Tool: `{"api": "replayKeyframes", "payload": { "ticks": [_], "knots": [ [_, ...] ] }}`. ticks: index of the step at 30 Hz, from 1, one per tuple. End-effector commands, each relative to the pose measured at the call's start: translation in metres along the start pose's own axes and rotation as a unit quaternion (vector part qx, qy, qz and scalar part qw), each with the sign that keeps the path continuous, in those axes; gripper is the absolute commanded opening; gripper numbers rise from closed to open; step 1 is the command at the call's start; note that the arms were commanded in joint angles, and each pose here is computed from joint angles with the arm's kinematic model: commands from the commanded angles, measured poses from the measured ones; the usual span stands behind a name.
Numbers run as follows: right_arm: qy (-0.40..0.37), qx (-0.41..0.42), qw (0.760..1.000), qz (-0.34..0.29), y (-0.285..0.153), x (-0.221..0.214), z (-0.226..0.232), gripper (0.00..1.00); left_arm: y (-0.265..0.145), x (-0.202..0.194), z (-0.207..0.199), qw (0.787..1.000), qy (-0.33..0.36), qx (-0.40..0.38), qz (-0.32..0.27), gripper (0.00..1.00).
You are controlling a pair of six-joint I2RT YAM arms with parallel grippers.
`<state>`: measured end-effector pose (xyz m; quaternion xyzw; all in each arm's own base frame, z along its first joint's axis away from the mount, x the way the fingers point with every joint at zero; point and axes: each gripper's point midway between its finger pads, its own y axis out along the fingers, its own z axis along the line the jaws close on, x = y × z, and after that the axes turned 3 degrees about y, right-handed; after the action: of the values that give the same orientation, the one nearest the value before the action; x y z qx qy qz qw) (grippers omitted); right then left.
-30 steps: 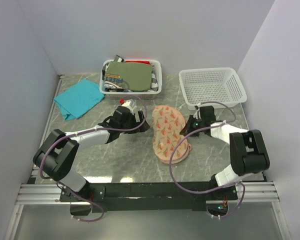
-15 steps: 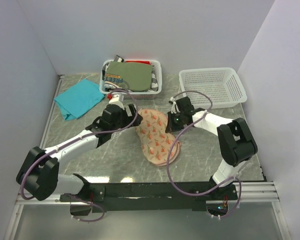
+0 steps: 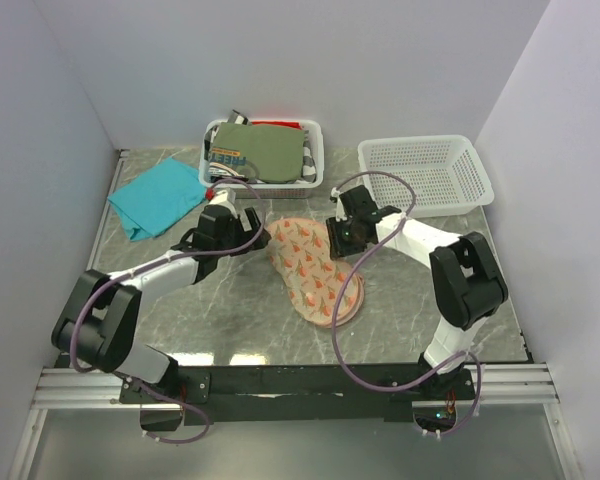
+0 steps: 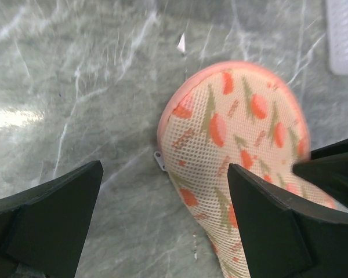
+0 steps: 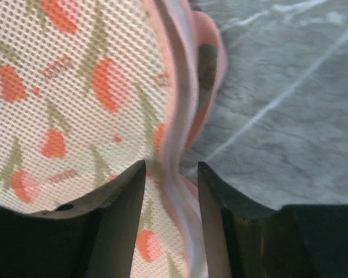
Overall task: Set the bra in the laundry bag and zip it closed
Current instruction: Adjust the laundry bag at the center of the board.
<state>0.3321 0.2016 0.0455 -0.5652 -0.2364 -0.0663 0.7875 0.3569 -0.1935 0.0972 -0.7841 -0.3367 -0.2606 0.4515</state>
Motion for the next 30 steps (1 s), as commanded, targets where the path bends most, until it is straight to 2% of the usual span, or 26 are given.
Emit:
{"api": "replayKeyframes", "payload": {
  "ticks": [1, 5, 8, 10, 12, 14, 19, 23, 30],
  "knots": [
    [0.021, -0.027, 0.996, -0.081, -0.032, 0.027, -0.001, 0.51, 0.006, 0.021, -0.023, 0.998, 0.008, -0.052, -0.024, 0.96],
    [0.056, -0.042, 0.986, -0.151, -0.077, 0.035, -0.004, 0.53, 0.007, 0.026, -0.023, 0.998, 0.010, -0.051, -0.029, 0.96],
    [0.080, -0.032, 0.981, -0.175, -0.096, 0.020, -0.003, 0.59, 0.010, 0.036, -0.024, 0.997, 0.014, -0.057, -0.045, 0.96],
    [0.093, -0.007, 0.981, -0.172, -0.105, 0.009, 0.005, 0.60, 0.019, 0.040, -0.027, 0.996, 0.017, -0.074, -0.038, 0.96],
    [0.124, -0.001, 0.981, -0.151, -0.102, -0.013, 0.005, 0.65, 0.031, 0.034, -0.024, 0.996, 0.022, -0.086, -0.017, 0.96],
    [0.148, 0.022, 0.979, -0.136, -0.100, -0.035, 0.009, 0.69, 0.038, 0.042, -0.031, 0.993, 0.033, -0.114, -0.023, 0.96],
    [0.191, 0.090, 0.966, -0.152, -0.108, -0.060, 0.025, 0.78, 0.053, 0.045, -0.024, 0.983, 0.026, -0.181, -0.013, 0.96],
    [0.227, 0.107, 0.957, -0.146, -0.106, -0.080, 0.026, 0.79, 0.069, 0.040, -0.019, 0.975, 0.028, -0.222, 0.013, 0.96],
    [0.273, 0.130, 0.945, -0.124, -0.094, -0.102, 0.029, 0.81, 0.079, 0.039, -0.025, 0.959, 0.040, -0.281, 0.015, 0.96]
  ]
}}
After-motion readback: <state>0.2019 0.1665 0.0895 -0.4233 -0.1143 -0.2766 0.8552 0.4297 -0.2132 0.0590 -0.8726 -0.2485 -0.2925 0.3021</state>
